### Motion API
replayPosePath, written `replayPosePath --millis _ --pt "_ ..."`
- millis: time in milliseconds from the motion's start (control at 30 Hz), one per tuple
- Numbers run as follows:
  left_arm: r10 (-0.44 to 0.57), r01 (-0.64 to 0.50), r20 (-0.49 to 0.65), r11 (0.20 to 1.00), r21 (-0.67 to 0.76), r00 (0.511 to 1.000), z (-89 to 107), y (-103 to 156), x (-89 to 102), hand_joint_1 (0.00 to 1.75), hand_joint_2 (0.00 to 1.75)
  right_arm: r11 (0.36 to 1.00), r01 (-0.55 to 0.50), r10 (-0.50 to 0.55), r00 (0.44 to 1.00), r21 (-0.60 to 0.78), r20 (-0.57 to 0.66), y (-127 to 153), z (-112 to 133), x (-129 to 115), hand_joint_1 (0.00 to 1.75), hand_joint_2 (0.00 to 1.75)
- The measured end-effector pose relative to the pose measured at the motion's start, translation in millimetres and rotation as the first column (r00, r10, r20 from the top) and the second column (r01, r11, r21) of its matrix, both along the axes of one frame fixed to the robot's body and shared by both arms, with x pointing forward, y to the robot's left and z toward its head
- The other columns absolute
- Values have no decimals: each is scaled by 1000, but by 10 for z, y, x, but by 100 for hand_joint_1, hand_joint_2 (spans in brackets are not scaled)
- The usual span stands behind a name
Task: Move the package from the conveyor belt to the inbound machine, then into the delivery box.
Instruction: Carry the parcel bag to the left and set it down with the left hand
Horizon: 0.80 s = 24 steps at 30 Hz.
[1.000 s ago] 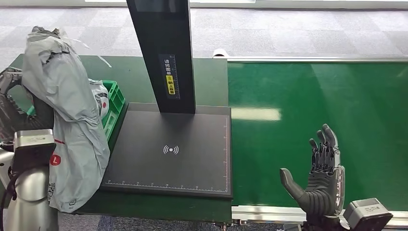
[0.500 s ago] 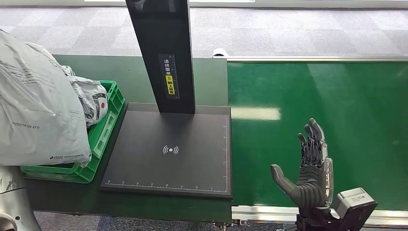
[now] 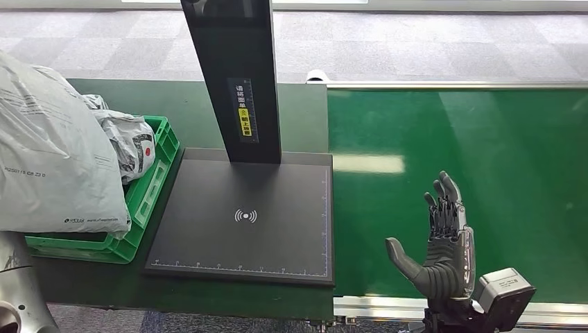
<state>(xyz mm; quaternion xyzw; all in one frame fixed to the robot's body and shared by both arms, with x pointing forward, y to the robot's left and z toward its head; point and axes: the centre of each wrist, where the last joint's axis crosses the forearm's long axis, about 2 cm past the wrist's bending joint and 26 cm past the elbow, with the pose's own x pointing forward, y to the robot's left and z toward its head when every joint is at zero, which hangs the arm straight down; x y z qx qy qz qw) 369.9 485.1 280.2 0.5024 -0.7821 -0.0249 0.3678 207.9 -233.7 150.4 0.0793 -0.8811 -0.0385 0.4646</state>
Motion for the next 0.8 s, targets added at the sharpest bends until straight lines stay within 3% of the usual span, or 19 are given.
replayPosePath --millis 200,367,433,500,600,800 --pt "110 -112 -95 994 -8 989 59 501 119 175 175 1000 1 -1 1000 -1 -7 -11 -23 19 0 175" --pt "203 -196 -309 979 52 929 -202 585 192 175 175 1000 1 -1 1000 -5 -10 -4 -29 30 0 175" --pt "208 -201 -338 978 54 918 -287 580 210 175 175 1000 -2 2 1000 -6 -13 2 -33 31 0 175" --pt "143 -155 -275 988 -21 951 -311 604 203 175 175 1000 -3 3 1000 -7 -21 11 -40 32 0 175" --pt "45 -65 -103 979 -194 994 -196 674 169 175 175 1000 -1 0 999 -8 -33 26 -60 31 0 175" --pt "-63 137 206 920 -368 976 263 840 62 175 175 1000 -7 7 999 -10 -50 43 -109 40 0 175"
